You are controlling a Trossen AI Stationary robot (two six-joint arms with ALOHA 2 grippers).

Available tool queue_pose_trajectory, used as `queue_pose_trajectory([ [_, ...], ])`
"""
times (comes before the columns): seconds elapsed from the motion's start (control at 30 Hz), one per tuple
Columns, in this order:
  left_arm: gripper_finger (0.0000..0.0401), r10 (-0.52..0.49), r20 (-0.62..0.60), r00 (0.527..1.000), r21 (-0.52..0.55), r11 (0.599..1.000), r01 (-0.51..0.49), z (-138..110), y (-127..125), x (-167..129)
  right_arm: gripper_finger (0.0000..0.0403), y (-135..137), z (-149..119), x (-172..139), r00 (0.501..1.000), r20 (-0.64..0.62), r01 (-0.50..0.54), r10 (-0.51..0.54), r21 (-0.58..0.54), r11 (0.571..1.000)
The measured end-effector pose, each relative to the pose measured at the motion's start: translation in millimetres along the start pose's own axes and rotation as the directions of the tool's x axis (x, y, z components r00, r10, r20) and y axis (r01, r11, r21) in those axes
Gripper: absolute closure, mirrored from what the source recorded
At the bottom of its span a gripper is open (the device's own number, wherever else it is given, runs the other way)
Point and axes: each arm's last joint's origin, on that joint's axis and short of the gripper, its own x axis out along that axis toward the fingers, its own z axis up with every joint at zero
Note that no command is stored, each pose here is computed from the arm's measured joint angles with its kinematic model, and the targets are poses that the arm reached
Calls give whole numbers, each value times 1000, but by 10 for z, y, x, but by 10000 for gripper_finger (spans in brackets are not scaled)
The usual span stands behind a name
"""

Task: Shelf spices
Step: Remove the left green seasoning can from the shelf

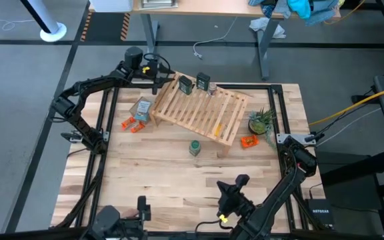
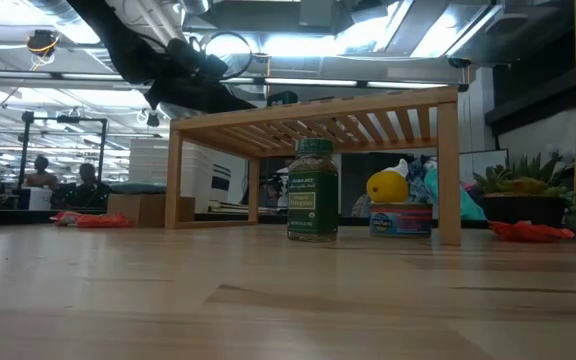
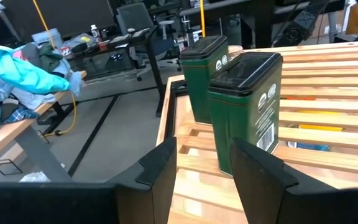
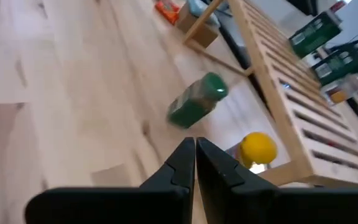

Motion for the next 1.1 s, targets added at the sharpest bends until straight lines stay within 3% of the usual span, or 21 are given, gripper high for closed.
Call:
queue_pose_trajectory([
  [0.17,260,-1,-5,1000,-7,1000,1,-6,-3,1,382,16,16,-1,1000,31,-3,2,22,1000],
  [0.4,260,51,-66,996,-100,993,-58,-47,-2,-1,382,20,18,-1,999,36,-4,3,26,1000],
  [0.73,260,7,-96,995,-80,997,-14,-41,-120,107,382,-9,71,105,1000,17,17,-18,39,999],
  [0.93,260,81,-154,985,-67,993,-92,-21,-137,157,382,-35,110,242,995,-99,9,-2,64,998],
  [1.1,260,78,-174,982,-90,991,-95,22,-113,154,382,-14,127,338,961,-264,-50,82,127,991],
])
